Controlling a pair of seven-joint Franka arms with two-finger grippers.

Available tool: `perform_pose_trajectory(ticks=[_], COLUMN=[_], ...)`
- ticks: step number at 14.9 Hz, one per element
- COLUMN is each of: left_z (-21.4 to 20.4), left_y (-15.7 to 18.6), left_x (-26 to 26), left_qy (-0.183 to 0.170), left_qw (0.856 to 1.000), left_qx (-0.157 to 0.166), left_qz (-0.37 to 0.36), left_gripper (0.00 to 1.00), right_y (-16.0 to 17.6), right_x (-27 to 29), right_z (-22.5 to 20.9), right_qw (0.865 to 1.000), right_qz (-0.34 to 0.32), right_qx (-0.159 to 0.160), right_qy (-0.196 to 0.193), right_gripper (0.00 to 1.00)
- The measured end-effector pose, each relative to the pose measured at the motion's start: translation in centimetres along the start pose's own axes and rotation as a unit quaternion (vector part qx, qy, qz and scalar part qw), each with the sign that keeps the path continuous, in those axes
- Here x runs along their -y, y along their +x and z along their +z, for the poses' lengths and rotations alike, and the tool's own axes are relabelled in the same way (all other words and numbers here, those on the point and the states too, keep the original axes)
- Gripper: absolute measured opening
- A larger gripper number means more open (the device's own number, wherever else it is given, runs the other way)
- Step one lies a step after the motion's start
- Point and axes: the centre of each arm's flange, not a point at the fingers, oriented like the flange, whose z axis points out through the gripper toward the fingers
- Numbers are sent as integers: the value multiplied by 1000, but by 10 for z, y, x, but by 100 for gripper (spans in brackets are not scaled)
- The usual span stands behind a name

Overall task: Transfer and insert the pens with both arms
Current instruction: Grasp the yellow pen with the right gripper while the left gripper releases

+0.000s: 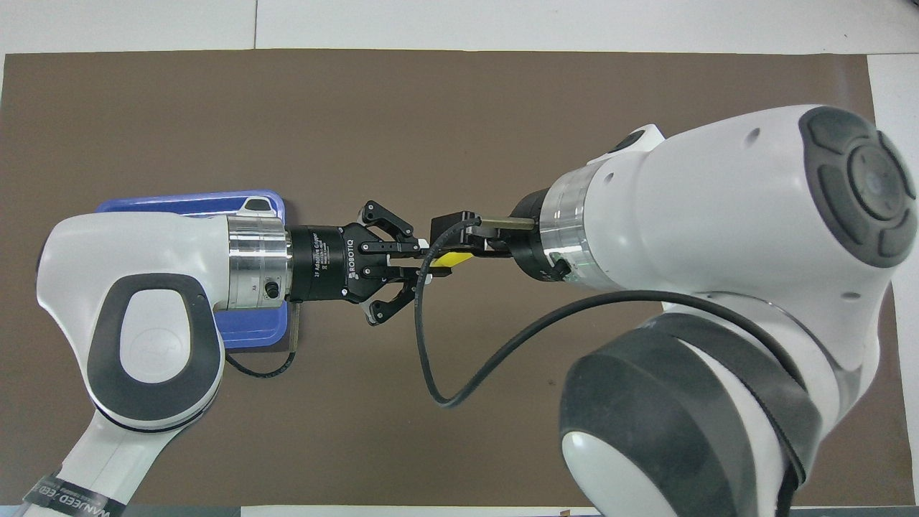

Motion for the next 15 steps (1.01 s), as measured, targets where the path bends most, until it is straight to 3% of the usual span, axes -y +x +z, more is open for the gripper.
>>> perform_pose_trajectory(ticks=[7,13,15], left_z=[3,3,3], left_y=[-1,-1,-2], left_x=[1,1,1], left_qy=[-4,-9,-14], left_qw=[1000,1000,1000], left_qx=[1,2,2], left_qz=[-4,-5,-5], left_gripper=[17,17,30], right_y=[-2,-1,-1], right_x=[4,4,3], right_z=[0,-1,0], right_qw=[1000,1000,1000], right_qz=[-1,0,-4], right_qx=[1,-1,-1], right_qy=[7,8,5], right_gripper=[18,18,18])
